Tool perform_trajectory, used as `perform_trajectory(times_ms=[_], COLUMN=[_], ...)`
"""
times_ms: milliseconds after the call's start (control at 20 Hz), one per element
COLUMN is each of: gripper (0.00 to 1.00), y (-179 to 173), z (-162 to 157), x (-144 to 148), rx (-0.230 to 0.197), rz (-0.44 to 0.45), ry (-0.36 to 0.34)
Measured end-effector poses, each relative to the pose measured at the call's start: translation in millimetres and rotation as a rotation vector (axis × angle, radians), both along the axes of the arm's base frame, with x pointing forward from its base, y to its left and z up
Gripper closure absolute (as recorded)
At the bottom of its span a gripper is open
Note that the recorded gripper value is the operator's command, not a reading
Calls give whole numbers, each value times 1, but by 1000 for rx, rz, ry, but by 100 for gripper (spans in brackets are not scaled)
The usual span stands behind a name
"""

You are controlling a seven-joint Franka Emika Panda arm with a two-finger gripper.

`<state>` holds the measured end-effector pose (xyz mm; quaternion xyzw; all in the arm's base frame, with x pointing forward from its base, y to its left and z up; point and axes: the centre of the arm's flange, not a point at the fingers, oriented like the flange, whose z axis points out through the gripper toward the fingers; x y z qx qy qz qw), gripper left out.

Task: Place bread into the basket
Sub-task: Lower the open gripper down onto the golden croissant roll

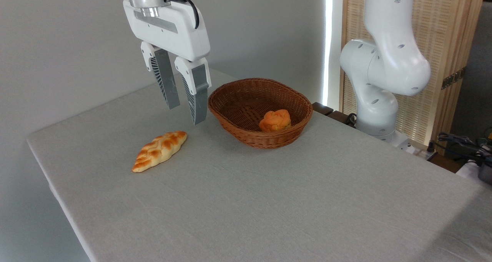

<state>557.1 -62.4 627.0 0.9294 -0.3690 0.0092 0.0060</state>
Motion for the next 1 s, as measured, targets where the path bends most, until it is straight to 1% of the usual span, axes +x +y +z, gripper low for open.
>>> perform_trajectory(times_ms=[500, 600, 700, 850, 1000], gripper=[0, 0, 0, 0, 0], y=[0, -6, -24, -64, -102], z=[-1, -2, -11, -34, -63], x=[-1, -2, -4, -6, -12], rx=[1, 0, 2, -1, -1], rz=[-1, -10, -12, 57, 71], ry=[7, 11, 25, 15, 21])
